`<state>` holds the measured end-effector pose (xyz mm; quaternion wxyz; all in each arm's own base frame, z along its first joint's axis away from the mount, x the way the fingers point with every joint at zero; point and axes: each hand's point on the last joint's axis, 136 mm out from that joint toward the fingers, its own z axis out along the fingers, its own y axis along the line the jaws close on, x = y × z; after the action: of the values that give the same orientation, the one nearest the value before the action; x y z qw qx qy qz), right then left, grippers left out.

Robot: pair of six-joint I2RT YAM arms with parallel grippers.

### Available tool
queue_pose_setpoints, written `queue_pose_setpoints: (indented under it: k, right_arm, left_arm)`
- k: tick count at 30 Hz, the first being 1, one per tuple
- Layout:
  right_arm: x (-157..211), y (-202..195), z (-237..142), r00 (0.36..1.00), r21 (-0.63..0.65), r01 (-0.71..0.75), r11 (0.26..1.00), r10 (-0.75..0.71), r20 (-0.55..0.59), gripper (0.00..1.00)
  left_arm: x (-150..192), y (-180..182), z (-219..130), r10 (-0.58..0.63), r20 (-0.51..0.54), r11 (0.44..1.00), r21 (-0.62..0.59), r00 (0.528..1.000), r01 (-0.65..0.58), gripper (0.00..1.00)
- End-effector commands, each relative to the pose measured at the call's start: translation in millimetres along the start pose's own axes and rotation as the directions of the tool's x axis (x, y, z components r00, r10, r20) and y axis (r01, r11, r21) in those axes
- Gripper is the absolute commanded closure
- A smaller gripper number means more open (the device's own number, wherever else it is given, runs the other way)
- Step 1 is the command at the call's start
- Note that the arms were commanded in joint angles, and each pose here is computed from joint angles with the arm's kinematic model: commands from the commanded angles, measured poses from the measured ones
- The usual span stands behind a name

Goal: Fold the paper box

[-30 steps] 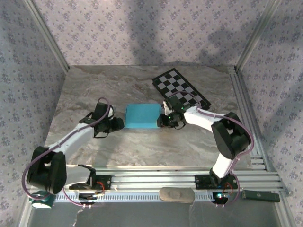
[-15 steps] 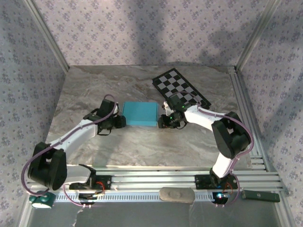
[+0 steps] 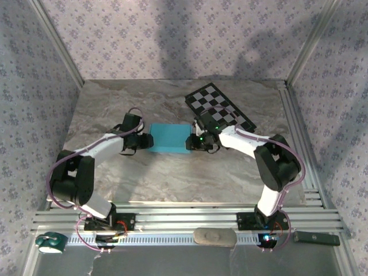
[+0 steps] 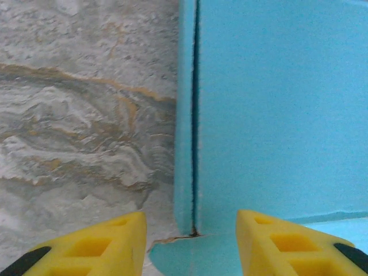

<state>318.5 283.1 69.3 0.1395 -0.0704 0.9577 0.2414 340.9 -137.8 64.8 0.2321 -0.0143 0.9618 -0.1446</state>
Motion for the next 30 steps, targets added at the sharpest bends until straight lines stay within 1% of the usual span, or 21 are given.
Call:
queue_pose_setpoints:
  k: [1,6,9,19,30]
  right_arm:
    - [-0.7,-0.7,6.9,1.000,0.022,-0.025,0.999,0.025,-0.006,0.60]
    - [3.8,-3.1,12.8,0.999,0.026,-0.037,0.999,0.037,-0.015,0.60]
    - [5.2,-1.6,13.8,0.999,0.023,-0.038,0.999,0.038,-0.015,0.60]
    - [4.8,0.2,18.6,0.999,0.020,-0.047,0.999,0.047,-0.013,0.60]
    - [8.0,-0.6,18.3,0.999,0.017,-0.048,0.999,0.048,-0.022,0.65]
  left_arm:
    - [-0.5,-9.8,-4.9,0.012,0.027,0.999,0.052,1.000,-0.014,0.55]
    - [12.3,-8.8,0.4,0.025,-0.009,0.999,0.048,1.000,-0.024,0.56]
    - [16.2,-3.1,0.9,0.027,-0.016,0.999,0.018,1.000,-0.027,0.56]
    - [20.2,-17.0,0.1,0.022,-0.012,0.998,0.063,1.000,-0.021,0.57]
    - [24.7,-21.7,-3.3,0.024,-0.020,0.997,0.069,0.999,-0.023,0.61]
